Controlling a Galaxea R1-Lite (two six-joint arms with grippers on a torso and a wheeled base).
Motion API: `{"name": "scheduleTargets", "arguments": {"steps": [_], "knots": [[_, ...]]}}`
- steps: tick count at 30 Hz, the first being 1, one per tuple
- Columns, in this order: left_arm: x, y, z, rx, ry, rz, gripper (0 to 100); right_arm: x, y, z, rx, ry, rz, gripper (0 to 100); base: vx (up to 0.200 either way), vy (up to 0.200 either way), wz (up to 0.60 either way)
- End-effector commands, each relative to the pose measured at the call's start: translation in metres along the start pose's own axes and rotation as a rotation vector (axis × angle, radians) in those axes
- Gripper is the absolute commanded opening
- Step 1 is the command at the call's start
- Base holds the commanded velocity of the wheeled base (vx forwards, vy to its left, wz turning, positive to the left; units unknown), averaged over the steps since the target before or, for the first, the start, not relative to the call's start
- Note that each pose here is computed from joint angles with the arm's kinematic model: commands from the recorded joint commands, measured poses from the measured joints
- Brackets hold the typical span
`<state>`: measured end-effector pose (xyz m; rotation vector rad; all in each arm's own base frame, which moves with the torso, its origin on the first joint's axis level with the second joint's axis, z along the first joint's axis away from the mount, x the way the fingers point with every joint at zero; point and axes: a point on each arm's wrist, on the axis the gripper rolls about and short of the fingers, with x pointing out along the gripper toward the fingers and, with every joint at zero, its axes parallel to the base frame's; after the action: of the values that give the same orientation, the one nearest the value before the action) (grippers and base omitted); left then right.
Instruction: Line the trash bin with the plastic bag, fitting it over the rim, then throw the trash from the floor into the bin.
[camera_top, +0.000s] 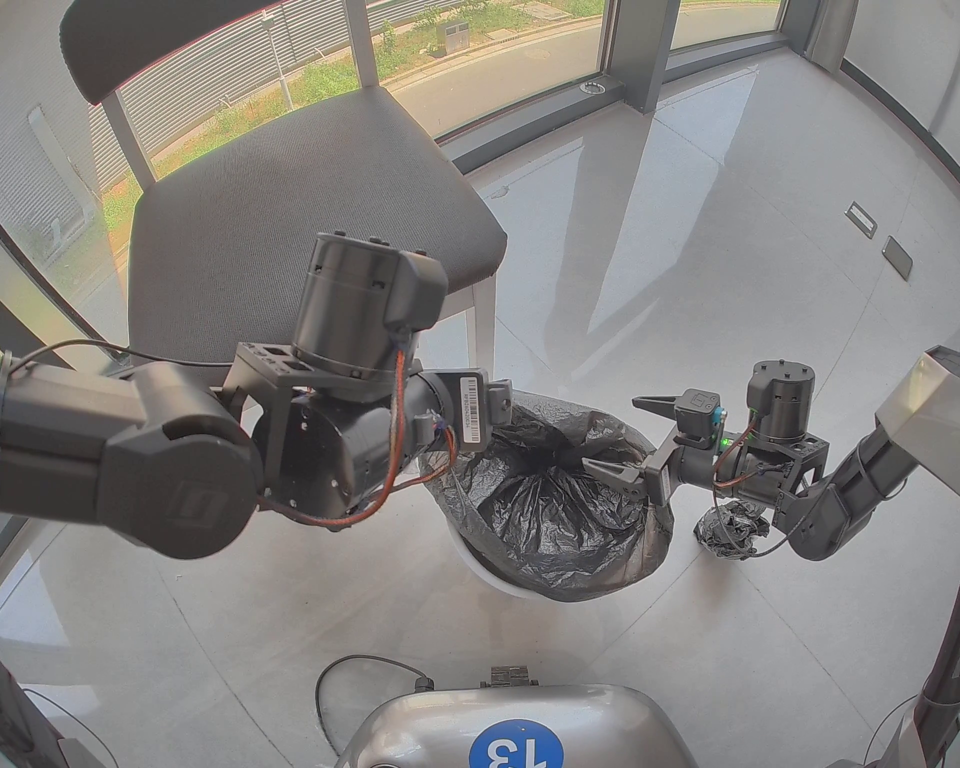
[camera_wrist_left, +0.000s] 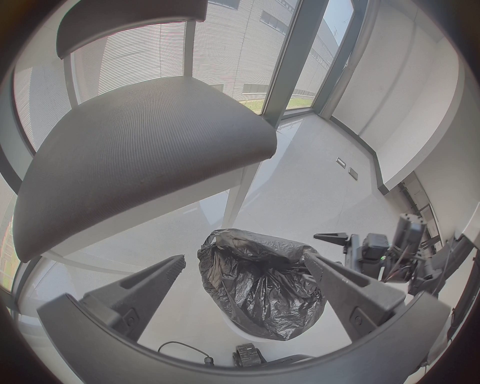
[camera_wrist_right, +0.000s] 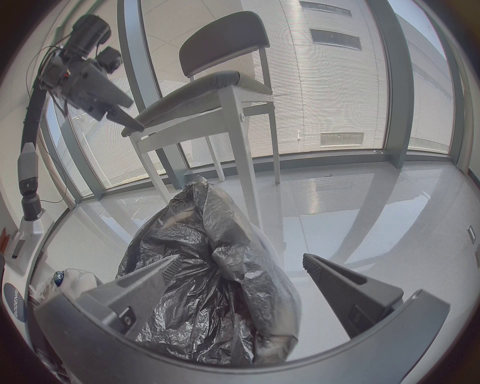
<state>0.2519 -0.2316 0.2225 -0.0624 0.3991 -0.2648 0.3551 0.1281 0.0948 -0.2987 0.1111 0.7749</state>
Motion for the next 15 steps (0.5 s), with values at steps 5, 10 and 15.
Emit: {"name": "scheduleTargets", "arguments": {"steps": [5,10,15], "knots": [[-0.014,0.001,0.010,-0.021,-0.038,-0.018,100,0.025,0.004,-0.023,0.018,0.037,0.032,100,0.000,0.000,0.00],[-0.016,0.003,0.013,-0.029,-0.047,-0.015,100,0.029,0.006,-0.028,0.023,0.049,0.037,0,0.000,0.000,0.00],[-0.014,0.003,0.013,-0.036,-0.058,-0.016,100,0.031,0.002,-0.022,0.014,0.029,0.021,0,0.000,0.000,0.00]]}}
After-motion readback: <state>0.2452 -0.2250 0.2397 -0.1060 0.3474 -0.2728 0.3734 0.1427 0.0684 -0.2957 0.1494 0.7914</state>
